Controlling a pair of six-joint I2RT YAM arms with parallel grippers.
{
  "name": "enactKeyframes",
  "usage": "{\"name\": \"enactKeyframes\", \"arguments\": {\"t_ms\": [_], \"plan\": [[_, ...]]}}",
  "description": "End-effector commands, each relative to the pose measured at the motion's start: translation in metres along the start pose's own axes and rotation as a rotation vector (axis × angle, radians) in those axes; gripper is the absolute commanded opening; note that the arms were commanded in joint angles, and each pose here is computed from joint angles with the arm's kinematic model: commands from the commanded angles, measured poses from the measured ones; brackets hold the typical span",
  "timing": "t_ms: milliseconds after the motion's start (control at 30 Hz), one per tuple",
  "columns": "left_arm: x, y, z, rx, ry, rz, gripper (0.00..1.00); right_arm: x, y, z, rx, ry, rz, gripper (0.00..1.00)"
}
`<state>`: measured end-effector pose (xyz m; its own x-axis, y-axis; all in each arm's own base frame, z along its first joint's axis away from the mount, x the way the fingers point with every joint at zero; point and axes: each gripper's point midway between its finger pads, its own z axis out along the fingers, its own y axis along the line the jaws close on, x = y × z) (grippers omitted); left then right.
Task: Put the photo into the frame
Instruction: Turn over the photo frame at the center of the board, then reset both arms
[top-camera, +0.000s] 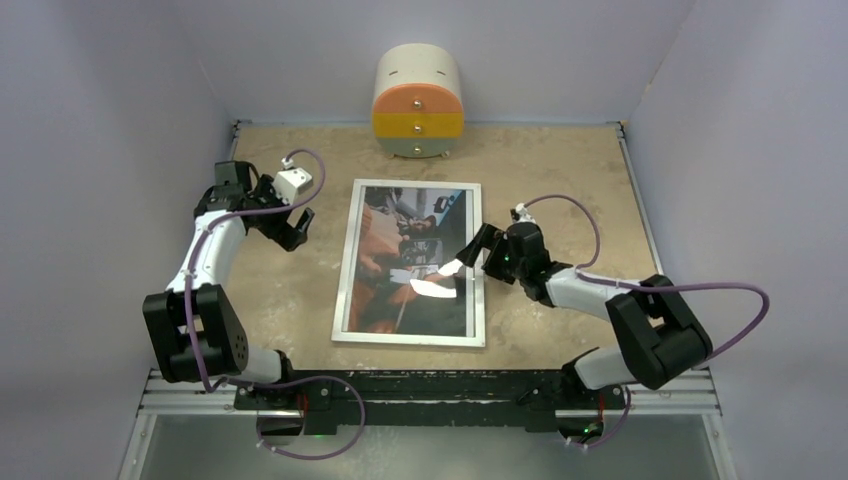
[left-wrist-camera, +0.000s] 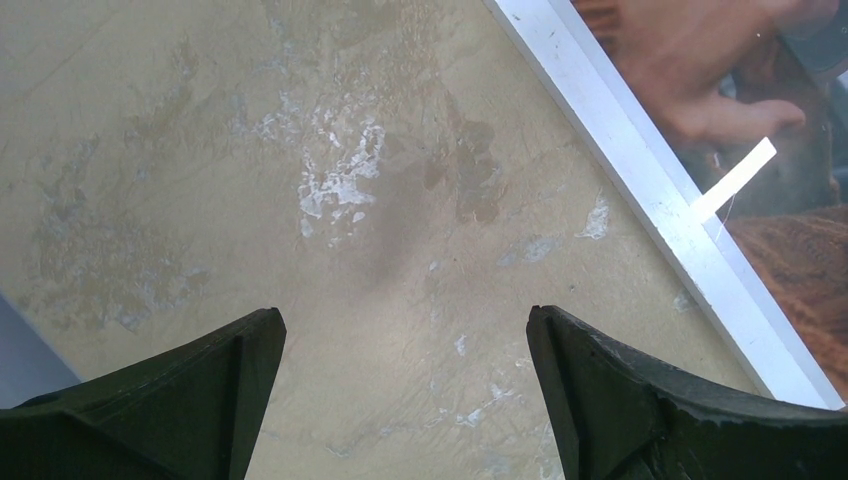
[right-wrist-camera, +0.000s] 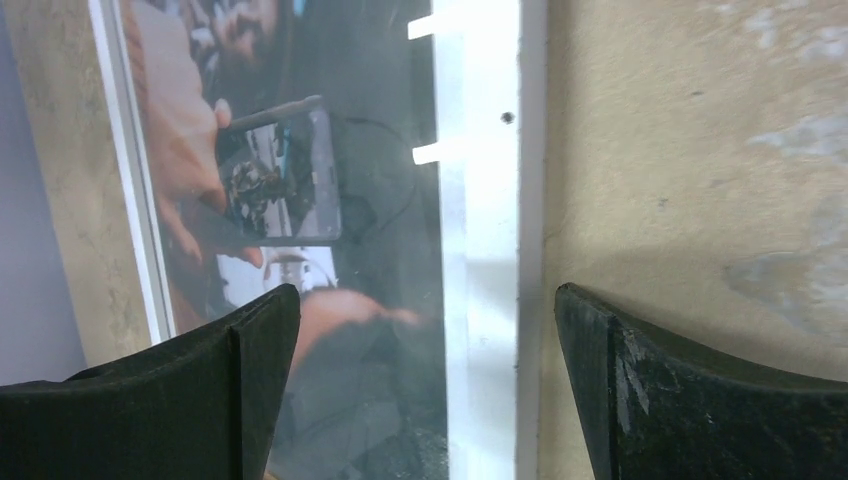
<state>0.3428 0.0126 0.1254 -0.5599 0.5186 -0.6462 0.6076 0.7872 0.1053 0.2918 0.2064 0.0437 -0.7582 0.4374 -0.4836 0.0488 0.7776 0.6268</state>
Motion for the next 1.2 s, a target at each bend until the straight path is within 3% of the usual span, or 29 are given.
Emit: {"name": "enactKeyframes", "arguments": {"t_ms": [0,167,300,467,633,833,1067,1167], "plan": [[-0.010,0.002,-0.003,-0.007,-0.072,0.012,1.00,-0.018,-0.014,-0.010,0.059,-0.027,-0.020,0.99],[-0.002,0.002,0.009,-0.002,-0.072,-0.019,1.00,-0.046,-0.051,-0.032,0.183,-0.109,0.023,0.99],[0.011,-0.001,0.027,-0.012,-0.096,-0.078,1.00,-0.083,-0.065,-0.055,0.284,-0.245,-0.010,0.99],[0.021,0.000,0.051,-0.075,-0.186,-0.168,1.00,-0.147,-0.097,-0.099,0.549,-0.577,-0.089,0.99],[0.001,0.015,0.053,-0.200,-0.384,-0.269,1.00,-0.180,-0.117,-0.136,0.709,-0.827,-0.203,0.99],[-0.011,0.001,0.048,-0.217,-0.641,-0.319,1.00,-0.187,-0.127,-0.134,0.730,-0.925,-0.259,0.99],[-0.020,-0.002,0.040,-0.254,-0.783,-0.251,1.00,-0.193,-0.128,-0.129,0.666,-1.056,-0.317,0.99],[-0.016,-0.004,0.036,-0.298,-0.823,-0.228,1.00,-0.186,-0.134,-0.121,0.645,-1.049,-0.319,0.99]]}}
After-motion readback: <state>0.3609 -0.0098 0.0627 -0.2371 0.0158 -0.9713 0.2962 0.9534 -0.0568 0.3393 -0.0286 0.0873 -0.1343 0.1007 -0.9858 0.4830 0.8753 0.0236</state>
